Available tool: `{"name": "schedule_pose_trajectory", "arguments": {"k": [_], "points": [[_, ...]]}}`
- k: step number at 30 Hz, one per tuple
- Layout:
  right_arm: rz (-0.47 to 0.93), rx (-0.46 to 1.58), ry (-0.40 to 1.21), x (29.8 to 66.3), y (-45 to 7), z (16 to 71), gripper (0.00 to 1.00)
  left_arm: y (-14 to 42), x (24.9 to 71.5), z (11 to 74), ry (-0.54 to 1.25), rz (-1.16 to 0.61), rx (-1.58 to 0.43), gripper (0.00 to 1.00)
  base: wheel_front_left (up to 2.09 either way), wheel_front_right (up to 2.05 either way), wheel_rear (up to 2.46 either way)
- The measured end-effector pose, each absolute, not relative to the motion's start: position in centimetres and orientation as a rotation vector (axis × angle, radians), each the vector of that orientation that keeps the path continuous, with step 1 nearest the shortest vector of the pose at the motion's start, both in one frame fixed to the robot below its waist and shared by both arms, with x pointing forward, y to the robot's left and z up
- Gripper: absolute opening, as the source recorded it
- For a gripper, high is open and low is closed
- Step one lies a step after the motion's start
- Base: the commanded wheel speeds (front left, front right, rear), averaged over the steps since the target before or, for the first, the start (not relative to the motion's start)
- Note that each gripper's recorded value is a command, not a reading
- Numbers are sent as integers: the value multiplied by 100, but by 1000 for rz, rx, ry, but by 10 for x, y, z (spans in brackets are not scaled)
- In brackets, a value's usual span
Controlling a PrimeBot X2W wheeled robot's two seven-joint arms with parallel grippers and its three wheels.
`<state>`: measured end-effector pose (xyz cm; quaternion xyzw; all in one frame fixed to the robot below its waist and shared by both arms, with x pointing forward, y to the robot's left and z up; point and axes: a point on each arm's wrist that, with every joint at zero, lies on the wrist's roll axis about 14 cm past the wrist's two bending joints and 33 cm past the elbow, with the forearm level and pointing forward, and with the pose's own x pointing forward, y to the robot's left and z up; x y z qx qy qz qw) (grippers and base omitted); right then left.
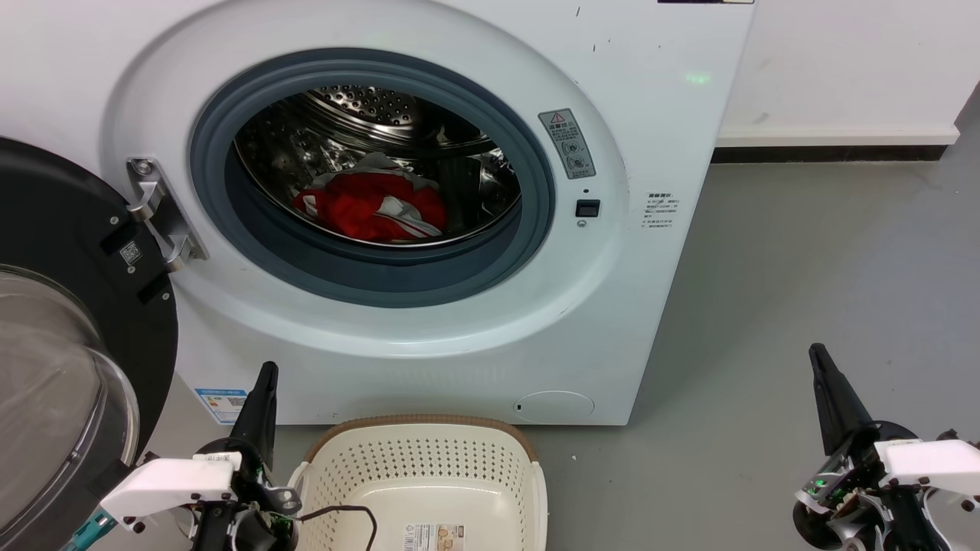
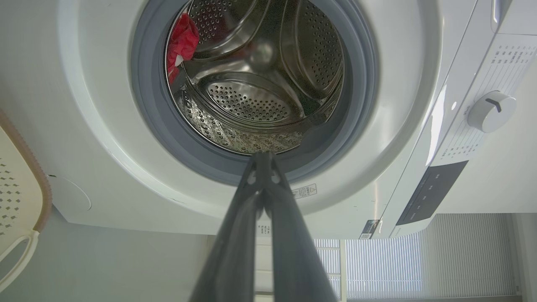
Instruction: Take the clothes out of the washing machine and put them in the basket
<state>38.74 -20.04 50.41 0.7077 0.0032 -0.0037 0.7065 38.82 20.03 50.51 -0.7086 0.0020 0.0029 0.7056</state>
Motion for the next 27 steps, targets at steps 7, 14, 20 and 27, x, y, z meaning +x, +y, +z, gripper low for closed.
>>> {"name": "schedule_pose_trajectory", "arguments": {"k": [7,14,20,27], "points": [[-8,1572,7,387,-200,504,0,200,388,505,4,6,-1575,0,0,0,0],[-8,1572,7,387,-200,504,0,200,388,505,4,6,-1575,0,0,0,0],[-8,1572,7,387,-200,504,0,200,388,505,4,6,-1575,0,0,0,0],[-8,1572,7,387,-200,504,0,200,388,505,4,6,-1575,0,0,0,0]]}}
